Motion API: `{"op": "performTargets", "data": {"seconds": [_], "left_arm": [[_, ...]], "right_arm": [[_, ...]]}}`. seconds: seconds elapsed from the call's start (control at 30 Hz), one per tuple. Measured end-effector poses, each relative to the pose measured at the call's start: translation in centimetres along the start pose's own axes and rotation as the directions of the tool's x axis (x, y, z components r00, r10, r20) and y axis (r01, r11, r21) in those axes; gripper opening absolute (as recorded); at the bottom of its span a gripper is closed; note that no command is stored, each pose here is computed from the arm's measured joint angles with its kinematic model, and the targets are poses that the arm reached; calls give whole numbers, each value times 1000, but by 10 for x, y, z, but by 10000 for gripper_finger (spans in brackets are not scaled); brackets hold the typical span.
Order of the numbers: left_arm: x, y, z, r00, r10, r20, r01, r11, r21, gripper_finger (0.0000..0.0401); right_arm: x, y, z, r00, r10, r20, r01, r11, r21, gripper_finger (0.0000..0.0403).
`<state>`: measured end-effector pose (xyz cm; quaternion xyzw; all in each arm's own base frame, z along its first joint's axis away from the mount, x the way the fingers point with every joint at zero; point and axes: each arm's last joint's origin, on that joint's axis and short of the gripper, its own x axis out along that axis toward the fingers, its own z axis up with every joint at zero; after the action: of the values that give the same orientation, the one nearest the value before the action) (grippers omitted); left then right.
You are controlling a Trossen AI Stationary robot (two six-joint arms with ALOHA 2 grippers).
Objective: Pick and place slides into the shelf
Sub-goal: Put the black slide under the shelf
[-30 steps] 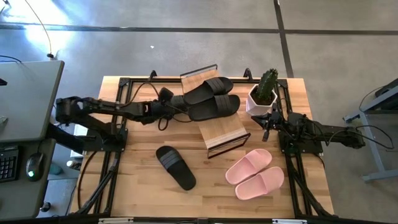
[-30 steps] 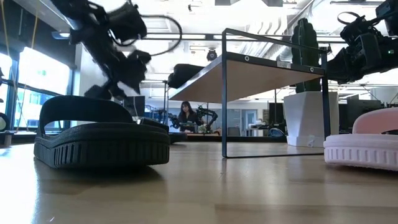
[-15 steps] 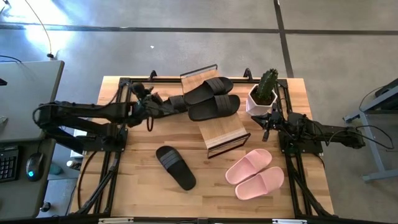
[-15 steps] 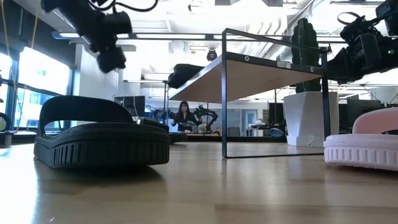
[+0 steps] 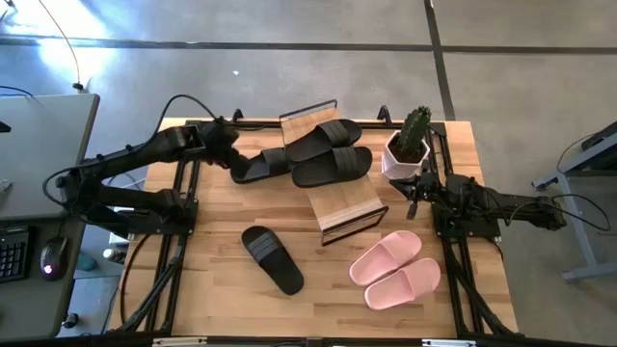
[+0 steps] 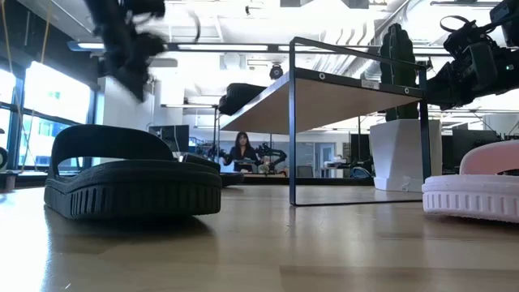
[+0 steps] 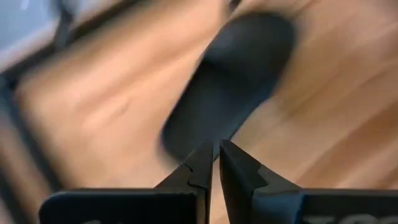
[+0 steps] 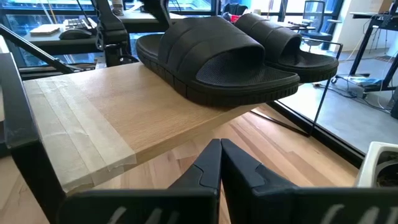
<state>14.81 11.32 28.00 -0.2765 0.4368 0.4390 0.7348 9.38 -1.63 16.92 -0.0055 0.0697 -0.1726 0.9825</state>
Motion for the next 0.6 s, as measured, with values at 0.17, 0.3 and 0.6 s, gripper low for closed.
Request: {"op": "performTargets", "data": {"seconds": [0.17,0.3,0.6], "left_arm": [[22,17,-14,980,106,-166,-128,984,-123,6],[40,18,-22,969,126,-210,-157,978,-138,5],[82,16,-41,935,140,-325,-191,973,-132,2]], "right_arm": [[0,0,0,1000,1,-2,-1,1000,-8,0],[0,0,0,1000,8,-6,-8,1000,-4,0],[0,1,0,1000,18,-7,-19,1000,-5,0]]}}
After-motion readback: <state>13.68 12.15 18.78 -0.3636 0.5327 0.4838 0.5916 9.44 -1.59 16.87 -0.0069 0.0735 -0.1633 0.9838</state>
